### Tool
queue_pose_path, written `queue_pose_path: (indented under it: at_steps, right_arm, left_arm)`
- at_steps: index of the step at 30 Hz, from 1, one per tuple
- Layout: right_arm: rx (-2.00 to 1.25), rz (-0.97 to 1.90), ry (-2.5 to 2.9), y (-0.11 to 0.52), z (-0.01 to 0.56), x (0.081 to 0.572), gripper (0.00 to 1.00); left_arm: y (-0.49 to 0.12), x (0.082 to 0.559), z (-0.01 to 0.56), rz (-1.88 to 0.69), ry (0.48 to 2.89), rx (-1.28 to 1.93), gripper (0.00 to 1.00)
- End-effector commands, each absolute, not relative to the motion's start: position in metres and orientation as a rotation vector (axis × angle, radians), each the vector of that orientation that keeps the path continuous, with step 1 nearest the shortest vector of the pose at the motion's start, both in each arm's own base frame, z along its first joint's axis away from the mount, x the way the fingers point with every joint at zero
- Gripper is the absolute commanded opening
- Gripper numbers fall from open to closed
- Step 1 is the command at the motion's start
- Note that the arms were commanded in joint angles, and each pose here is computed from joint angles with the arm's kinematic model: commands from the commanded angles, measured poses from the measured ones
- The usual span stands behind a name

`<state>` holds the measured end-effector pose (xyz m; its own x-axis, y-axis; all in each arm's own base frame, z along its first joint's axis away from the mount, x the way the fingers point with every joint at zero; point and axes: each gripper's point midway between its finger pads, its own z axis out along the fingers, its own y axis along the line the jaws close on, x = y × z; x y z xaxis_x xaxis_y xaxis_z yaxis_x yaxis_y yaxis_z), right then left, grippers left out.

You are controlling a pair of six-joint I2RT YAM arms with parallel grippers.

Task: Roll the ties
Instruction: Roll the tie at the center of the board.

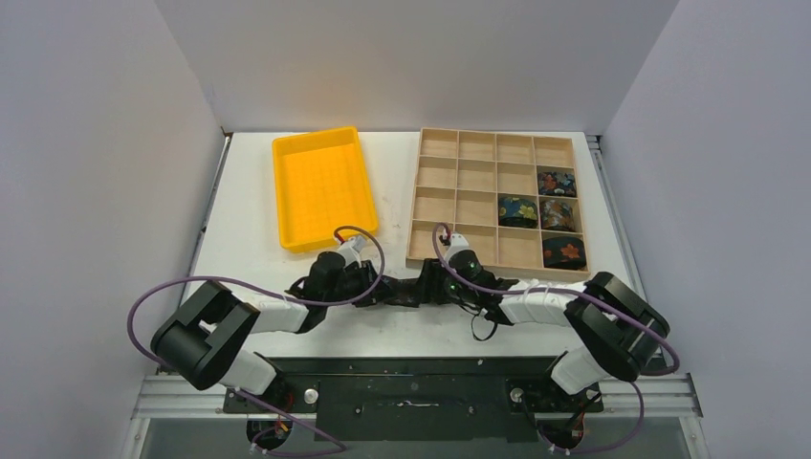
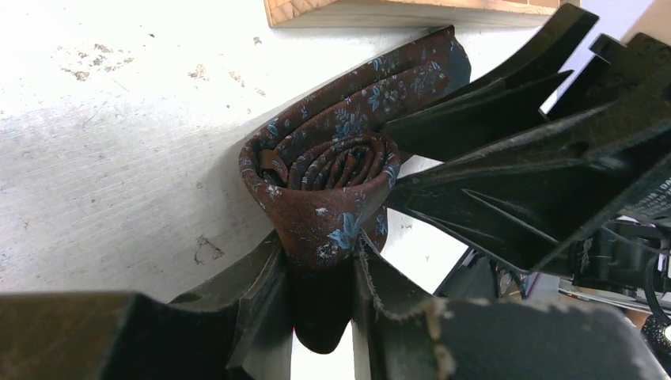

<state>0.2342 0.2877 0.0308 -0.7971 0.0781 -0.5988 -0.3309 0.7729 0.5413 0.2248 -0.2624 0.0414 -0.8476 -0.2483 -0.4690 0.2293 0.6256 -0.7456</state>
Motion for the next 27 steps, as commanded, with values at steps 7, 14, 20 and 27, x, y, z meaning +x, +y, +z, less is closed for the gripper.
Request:
queue_pose_path:
  at_steps: [7,14,20,27]
  right_arm:
    - [-0.02,0.553,2.238,0.221,0.061,0.261,0.49]
    - [0.048,0.392,2.325,0.186,0.018,0.257,0.38]
    - [0.109,0.387,2.348,0.174,0.007,0.238,0.32]
    - [0.105,0.426,2.408,0.175,-0.011,0.201,0.3]
  left_arm:
    - [-0.264,0.23,0.05,-1.022,2.367,0.022,0.0]
    - [-0.253,0.23,0.044,-0.761,2.496,0.051,0.0]
    - [-0.243,0.23,0.048,-0.642,2.535,0.047,0.0]
    - [-0.235,0.238,0.058,-0.557,2.525,-0.001,0.0]
